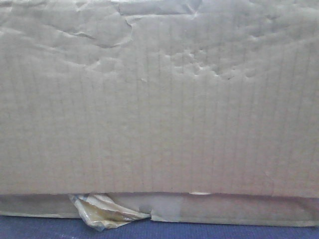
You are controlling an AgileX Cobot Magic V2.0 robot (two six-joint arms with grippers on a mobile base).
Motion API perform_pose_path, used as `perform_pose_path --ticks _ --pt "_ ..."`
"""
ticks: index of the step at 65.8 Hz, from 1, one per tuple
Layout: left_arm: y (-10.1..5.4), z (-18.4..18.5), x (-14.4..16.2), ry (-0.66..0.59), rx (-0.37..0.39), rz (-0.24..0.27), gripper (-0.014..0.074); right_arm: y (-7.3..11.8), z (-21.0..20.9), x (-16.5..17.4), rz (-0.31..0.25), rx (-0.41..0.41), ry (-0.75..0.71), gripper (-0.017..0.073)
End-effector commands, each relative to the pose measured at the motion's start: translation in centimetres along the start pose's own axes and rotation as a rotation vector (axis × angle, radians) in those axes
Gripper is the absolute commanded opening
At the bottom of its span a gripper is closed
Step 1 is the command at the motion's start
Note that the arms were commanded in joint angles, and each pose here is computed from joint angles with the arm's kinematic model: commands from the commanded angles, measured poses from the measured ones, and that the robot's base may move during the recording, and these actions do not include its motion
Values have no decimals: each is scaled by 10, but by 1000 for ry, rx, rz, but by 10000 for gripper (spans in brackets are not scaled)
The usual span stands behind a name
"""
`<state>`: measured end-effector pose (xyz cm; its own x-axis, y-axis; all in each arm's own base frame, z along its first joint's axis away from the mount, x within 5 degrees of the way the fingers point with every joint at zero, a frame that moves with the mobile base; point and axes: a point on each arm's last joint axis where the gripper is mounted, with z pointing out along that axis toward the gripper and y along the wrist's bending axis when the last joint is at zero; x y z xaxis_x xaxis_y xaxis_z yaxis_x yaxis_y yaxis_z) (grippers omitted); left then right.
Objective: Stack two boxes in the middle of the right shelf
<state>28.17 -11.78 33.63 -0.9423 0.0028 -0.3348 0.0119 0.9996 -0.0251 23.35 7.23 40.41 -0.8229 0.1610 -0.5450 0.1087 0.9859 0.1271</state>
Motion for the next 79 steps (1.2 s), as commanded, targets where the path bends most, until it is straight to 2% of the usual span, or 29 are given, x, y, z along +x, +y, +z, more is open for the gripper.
perform_pose_path --ticks 1,7,10,15,23,28,45,74,79 --pt "-1 -1 0 -2 5 -2 309 15 8 1 -29 -23 37 -160" --pt "-1 -1 0 -2 5 -2 309 23 17 3 -55 -24 65 -156" --pt "-1 -1 0 -2 5 -2 309 25 20 3 -61 -21 75 -127" --pt "-1 -1 0 -2 5 -2 309 27 25 2 -63 -15 86 -15" --pt "-1 -1 0 -2 5 -2 309 29 31 4 -58 -22 112 252" --pt "-1 -1 0 -2 5 -2 309 30 36 8 -55 -24 139 323" --pt "-1 -1 0 -2 5 -2 309 24 58 29 -65 16 238 272" --pt "-1 -1 0 -2 5 -2 309 24 58 29 -63 13 239 252" --pt "-1 -1 0 -2 5 -2 309 24 58 29 -63 13 239 213"
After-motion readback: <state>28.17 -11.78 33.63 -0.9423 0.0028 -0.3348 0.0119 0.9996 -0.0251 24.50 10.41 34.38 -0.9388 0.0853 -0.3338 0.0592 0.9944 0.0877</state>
